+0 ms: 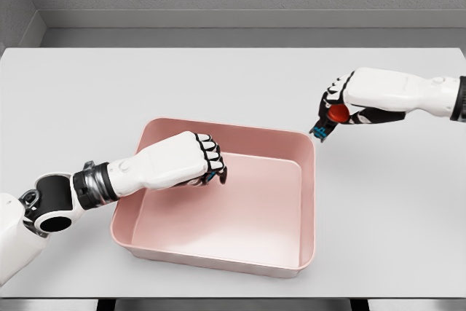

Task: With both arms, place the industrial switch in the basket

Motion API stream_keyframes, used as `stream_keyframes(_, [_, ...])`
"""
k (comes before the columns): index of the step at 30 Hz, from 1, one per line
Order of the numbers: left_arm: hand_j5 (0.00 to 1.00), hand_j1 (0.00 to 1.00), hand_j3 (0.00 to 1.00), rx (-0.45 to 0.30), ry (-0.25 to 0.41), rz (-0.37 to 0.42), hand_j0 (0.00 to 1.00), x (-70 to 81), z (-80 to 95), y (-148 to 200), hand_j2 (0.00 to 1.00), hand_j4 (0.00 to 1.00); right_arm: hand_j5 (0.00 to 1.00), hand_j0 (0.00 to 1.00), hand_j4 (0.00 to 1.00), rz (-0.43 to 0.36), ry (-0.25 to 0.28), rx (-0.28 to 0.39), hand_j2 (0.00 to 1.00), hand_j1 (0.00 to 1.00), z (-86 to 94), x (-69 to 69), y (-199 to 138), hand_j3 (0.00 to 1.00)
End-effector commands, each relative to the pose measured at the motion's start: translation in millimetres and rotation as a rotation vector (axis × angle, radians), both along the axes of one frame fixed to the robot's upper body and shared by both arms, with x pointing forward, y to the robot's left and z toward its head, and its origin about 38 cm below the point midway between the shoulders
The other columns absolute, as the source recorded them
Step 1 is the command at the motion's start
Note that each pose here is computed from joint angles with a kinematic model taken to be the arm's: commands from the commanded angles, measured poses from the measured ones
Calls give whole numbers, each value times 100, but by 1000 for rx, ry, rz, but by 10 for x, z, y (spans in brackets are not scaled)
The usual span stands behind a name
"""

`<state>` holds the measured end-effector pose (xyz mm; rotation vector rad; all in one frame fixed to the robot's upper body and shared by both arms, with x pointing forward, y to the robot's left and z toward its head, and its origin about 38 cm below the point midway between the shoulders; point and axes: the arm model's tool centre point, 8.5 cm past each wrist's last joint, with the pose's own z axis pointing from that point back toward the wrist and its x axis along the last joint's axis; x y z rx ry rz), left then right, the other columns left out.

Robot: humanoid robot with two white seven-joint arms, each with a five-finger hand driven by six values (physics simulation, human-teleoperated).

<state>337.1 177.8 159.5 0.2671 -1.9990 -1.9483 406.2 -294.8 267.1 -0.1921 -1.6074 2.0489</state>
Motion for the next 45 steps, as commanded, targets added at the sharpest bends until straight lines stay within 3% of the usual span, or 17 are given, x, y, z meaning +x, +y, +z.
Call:
stream_keyframes(1, [44, 44, 44, -7, 3, 1, 44, 1, 7, 3, 44, 44, 48, 48, 48, 9, 2, 12, 48, 48, 7, -12, 41, 48])
stream_keyframes(20, [77, 77, 77, -18, 0, 5, 77, 7, 24, 14, 77, 77, 48, 48, 48, 57, 10, 18, 48, 48, -21, -27, 219, 48])
stream_keyframes(33, [82, 82, 82, -17, 1, 4, 82, -3, 36, 42, 82, 82, 48, 48, 48, 84, 4, 28, 48, 48, -1, -57, 309, 48])
stream_keyframes(38, [98, 98, 98, -6, 0, 11, 98, 7, 46, 98, 98, 98, 48, 48, 48, 87, 4, 28, 48, 48, -2, -64, 318, 48])
stream_keyframes(45, [100, 100, 100, -7, -2, 9, 100, 0, 57, 94, 100, 100, 48, 48, 48, 101, 2, 31, 48, 48, 4, -86, 361, 48])
